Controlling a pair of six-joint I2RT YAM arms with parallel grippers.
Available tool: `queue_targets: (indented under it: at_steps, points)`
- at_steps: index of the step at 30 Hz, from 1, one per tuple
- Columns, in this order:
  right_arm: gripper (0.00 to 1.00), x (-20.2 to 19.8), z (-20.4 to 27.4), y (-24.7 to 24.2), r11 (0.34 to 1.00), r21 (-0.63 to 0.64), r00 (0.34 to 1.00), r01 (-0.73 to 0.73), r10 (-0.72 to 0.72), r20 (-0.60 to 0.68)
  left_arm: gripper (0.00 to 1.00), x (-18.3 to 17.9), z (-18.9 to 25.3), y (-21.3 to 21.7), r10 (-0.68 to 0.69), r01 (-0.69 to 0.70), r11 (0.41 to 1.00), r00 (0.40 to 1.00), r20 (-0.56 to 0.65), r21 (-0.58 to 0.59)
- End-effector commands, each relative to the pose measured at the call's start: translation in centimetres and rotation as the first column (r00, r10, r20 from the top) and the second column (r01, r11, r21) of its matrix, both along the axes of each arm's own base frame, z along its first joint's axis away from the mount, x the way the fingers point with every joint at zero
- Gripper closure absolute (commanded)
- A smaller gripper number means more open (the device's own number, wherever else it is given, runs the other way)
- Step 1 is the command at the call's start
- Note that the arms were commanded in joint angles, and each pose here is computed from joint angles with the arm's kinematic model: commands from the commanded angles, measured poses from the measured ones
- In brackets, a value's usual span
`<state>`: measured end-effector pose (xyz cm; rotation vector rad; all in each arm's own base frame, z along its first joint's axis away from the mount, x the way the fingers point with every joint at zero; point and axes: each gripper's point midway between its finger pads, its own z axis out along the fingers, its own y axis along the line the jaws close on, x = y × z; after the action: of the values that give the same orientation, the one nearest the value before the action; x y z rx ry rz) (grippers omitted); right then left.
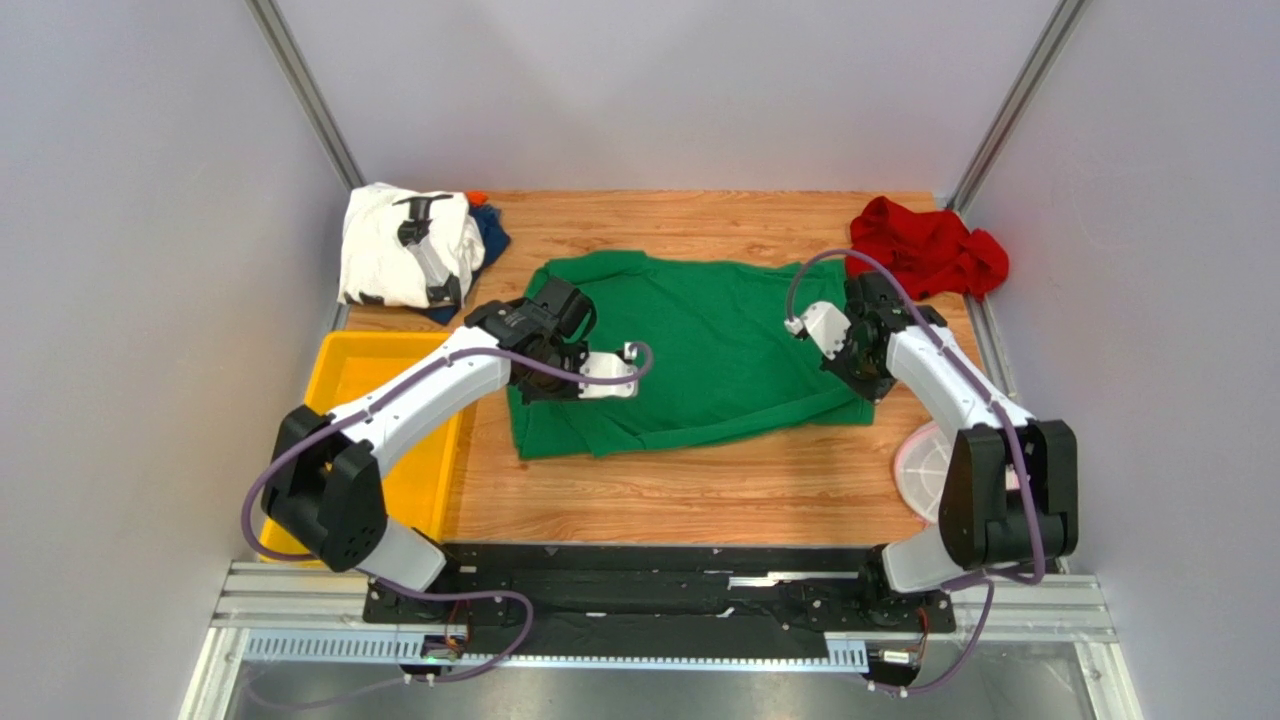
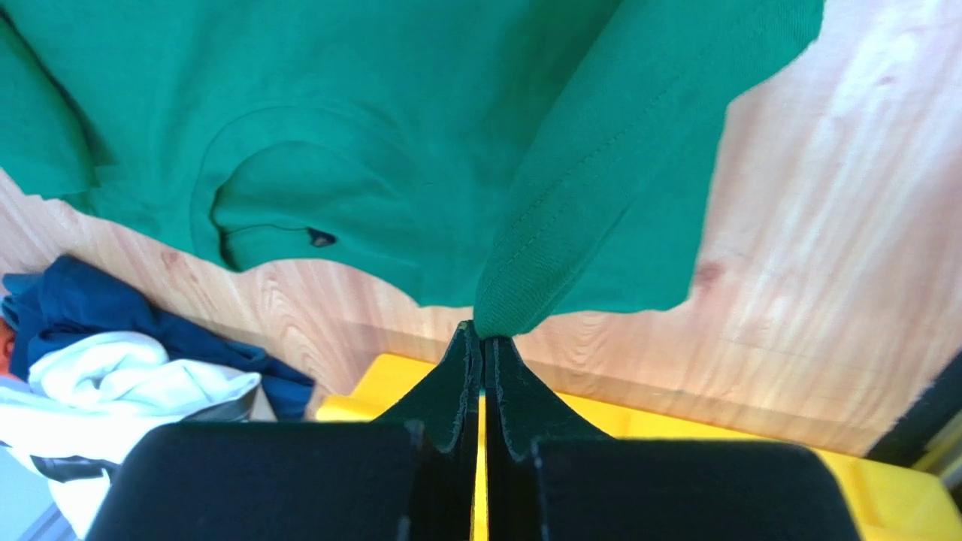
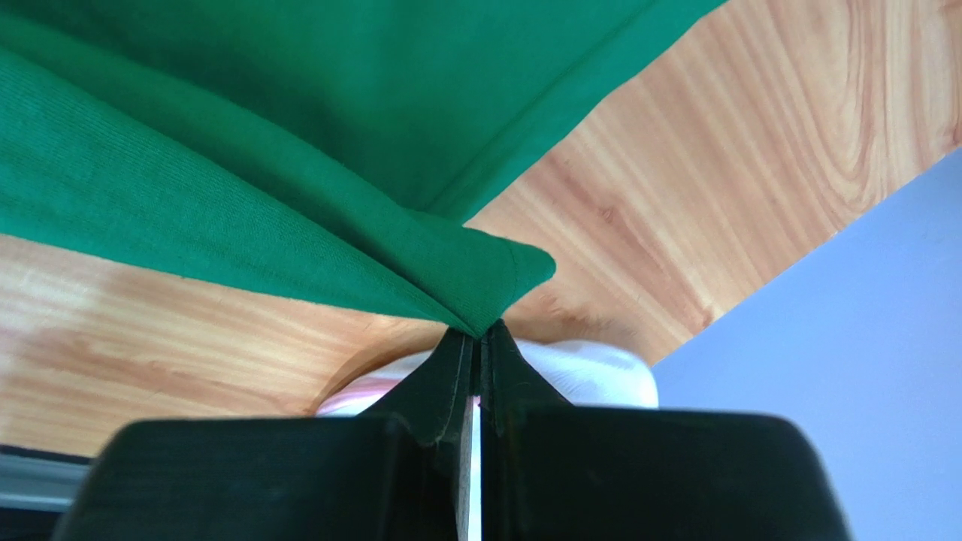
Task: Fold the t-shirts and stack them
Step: Fold the flattened tshirt in 1/3 of the way
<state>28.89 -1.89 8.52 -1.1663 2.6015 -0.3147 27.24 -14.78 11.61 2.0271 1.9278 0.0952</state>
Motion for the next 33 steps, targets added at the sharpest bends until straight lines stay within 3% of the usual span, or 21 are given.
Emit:
queue_targets:
  at_steps: [1,17,33]
  points:
    - [1.0,3.8,0.6,-0.6,1.0,-0.023,0.999,-0.013,0.014,0.047,1.0,3.2,1.1,0.0,-0.027,0.027,1.0,0.999,0.034,0.0]
    - [1.0,7.5,-2.4,-1.6,1.0,-0.015,1.0,0.007,-0.007,-0.019,1.0,13.7,3.2,-1.8,0.008,-0.006,1.0,0.996,0.085,-0.026]
    - [1.0,10.3,-0.6,-1.7,1.0,-0.029,1.0,0.007,-0.006,0.018,1.0,16.7,1.3,-2.3,0.024,-0.022,1.0,0.994,0.103,-0.02]
